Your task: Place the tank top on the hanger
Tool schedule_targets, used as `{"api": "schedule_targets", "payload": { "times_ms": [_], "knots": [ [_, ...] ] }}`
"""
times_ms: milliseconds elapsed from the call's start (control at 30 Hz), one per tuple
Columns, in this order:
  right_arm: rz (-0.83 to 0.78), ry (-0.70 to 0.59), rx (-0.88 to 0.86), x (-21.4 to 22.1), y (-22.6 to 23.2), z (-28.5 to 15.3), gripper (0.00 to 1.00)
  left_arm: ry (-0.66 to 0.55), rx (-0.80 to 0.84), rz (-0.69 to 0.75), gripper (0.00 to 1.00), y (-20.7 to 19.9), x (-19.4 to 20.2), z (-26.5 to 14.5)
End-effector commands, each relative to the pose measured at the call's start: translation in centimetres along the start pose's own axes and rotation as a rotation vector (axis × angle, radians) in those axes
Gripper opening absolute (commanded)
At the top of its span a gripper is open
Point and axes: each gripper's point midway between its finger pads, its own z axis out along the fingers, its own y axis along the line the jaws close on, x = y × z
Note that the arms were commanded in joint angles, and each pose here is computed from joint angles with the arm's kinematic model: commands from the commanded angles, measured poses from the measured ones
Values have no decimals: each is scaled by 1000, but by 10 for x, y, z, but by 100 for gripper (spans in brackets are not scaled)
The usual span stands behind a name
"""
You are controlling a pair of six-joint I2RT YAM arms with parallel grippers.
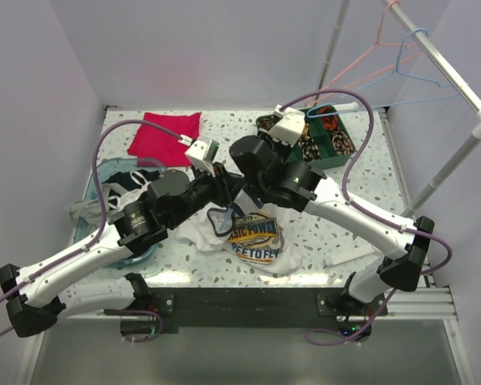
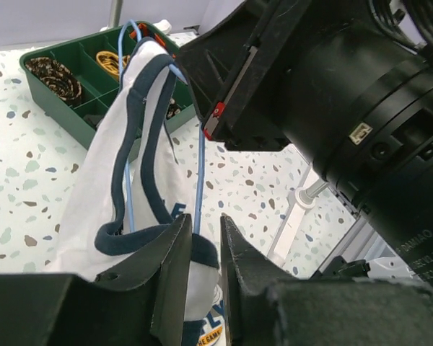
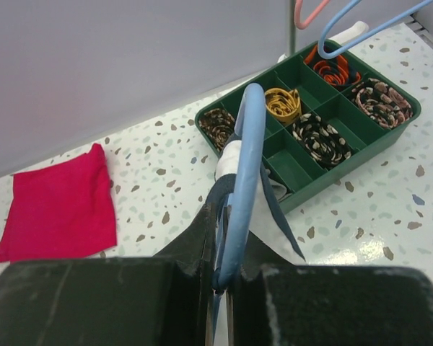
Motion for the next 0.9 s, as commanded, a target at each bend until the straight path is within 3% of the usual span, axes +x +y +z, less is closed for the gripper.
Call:
{"api": "schedule_targets", "payload": {
  "times_ms": [0,100,233,367,500,867],
  "knots": [
    [73,-21,-14,-26,2,-2,0,-79,64,17,35,-18,-33,-2],
    [69,-15,-18,-25,2,-2,0,-81,52,41,42,-15,-39,-9],
    [78,-4,-31,-26,5,-1,0,-40,2,104,43,-5,-42,-24],
    [75,1,-34,-25,5,0,0,55,-31,171,49,13,-13,-39],
    [71,2,-32,-25,4,1,0,96,51,158,57,9,11,-50],
    [67,10,-36,-23,6,2,0,104,31,187,68,14,27,-29]
  ]
}}
